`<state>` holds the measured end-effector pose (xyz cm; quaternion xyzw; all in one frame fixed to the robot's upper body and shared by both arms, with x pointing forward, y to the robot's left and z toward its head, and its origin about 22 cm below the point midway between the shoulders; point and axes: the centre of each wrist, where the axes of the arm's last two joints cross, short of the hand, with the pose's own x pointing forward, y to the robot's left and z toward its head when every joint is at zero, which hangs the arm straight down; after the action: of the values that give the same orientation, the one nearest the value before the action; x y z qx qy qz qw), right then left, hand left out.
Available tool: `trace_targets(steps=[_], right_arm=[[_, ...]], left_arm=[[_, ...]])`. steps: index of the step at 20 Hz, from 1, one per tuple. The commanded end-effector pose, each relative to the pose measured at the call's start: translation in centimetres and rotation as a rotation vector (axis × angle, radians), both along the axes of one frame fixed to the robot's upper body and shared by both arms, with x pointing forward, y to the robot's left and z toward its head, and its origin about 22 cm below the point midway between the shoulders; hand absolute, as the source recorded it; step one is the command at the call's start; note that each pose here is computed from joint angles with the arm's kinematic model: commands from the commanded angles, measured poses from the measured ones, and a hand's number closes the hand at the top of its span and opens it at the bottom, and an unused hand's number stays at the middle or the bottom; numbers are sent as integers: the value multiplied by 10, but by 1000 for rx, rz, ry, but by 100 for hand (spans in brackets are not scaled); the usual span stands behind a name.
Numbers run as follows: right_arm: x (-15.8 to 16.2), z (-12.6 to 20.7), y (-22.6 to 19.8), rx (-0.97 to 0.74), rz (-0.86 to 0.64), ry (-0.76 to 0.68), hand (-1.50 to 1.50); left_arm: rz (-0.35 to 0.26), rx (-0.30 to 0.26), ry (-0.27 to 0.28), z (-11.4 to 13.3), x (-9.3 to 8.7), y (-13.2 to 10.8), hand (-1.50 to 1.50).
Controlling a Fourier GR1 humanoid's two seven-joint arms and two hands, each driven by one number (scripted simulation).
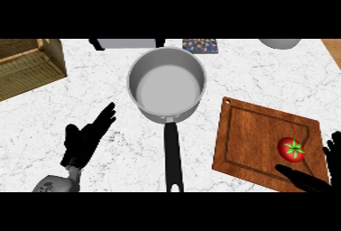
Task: Pick the tomato from the cutting board and place it in the pot
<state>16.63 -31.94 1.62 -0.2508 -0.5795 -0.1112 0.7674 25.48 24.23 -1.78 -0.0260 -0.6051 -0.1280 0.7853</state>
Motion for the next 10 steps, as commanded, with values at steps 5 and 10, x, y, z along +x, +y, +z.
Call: trace_targets(steps=[5,10], right_arm=[[1,-47,17,130,-20,-50,-150],[23,-61,3,145,3,-54,-150]], left_arm=[[-13,4,35,-5,6,0,0],[-3,5,36,-5,2,8,0]])
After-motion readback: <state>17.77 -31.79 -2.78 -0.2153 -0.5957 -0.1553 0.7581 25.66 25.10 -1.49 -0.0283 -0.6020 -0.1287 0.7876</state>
